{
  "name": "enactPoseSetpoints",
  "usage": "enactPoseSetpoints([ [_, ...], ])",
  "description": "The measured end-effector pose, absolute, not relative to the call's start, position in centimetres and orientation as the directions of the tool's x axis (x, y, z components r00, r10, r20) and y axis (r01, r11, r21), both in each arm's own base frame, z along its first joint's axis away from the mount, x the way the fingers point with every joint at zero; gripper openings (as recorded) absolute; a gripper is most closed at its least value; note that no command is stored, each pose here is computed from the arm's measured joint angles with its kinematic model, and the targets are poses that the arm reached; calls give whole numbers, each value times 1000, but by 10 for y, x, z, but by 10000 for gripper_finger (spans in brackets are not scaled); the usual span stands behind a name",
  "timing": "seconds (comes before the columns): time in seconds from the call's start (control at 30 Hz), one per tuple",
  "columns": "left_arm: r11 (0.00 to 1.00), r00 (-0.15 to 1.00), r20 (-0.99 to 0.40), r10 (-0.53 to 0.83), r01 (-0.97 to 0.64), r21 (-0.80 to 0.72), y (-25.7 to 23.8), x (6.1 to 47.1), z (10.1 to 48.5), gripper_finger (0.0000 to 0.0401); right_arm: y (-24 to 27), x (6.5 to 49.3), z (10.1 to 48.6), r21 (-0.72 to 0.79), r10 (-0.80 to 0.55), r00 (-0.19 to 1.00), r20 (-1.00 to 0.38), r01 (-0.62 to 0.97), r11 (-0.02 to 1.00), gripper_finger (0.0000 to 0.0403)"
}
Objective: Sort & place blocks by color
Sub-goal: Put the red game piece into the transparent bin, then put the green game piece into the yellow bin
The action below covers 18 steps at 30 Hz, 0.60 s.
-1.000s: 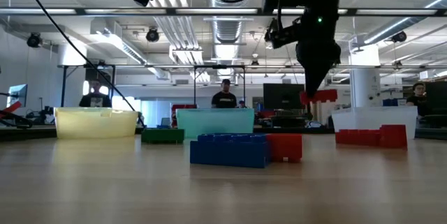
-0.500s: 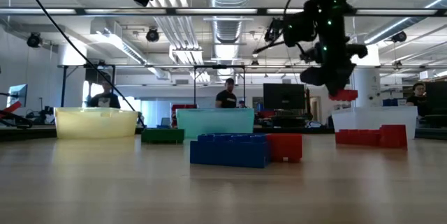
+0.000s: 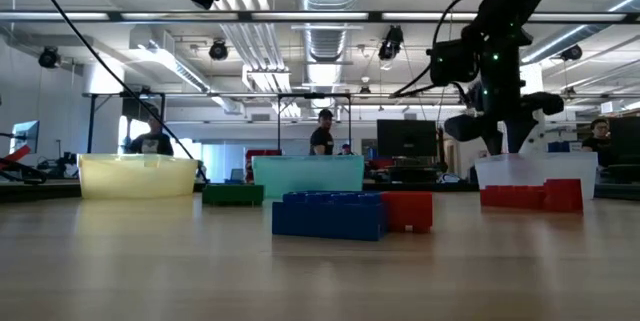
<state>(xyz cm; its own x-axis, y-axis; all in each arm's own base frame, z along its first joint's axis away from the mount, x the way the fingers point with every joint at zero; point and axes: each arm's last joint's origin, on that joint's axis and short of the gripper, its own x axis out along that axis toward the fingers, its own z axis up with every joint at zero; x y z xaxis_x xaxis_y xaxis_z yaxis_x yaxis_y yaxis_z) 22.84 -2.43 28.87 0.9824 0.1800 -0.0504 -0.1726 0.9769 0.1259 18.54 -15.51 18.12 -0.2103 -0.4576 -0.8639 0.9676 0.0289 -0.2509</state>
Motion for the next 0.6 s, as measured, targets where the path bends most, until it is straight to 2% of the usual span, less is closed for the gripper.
enactPoseSetpoints([
  [0.3,977,982,-50,180,-173,126,-24,228,289,208,-157,187,186,-243,-468,-196,-862,969,40,204],
  [0.4,977,982,-50,180,-173,126,-24,228,289,208,-159,190,192,-239,-476,-183,-860,969,59,214],
  [0.6,977,982,-51,180,-173,126,-24,228,289,208,-151,201,212,-170,-484,-80,-872,975,144,218],
])
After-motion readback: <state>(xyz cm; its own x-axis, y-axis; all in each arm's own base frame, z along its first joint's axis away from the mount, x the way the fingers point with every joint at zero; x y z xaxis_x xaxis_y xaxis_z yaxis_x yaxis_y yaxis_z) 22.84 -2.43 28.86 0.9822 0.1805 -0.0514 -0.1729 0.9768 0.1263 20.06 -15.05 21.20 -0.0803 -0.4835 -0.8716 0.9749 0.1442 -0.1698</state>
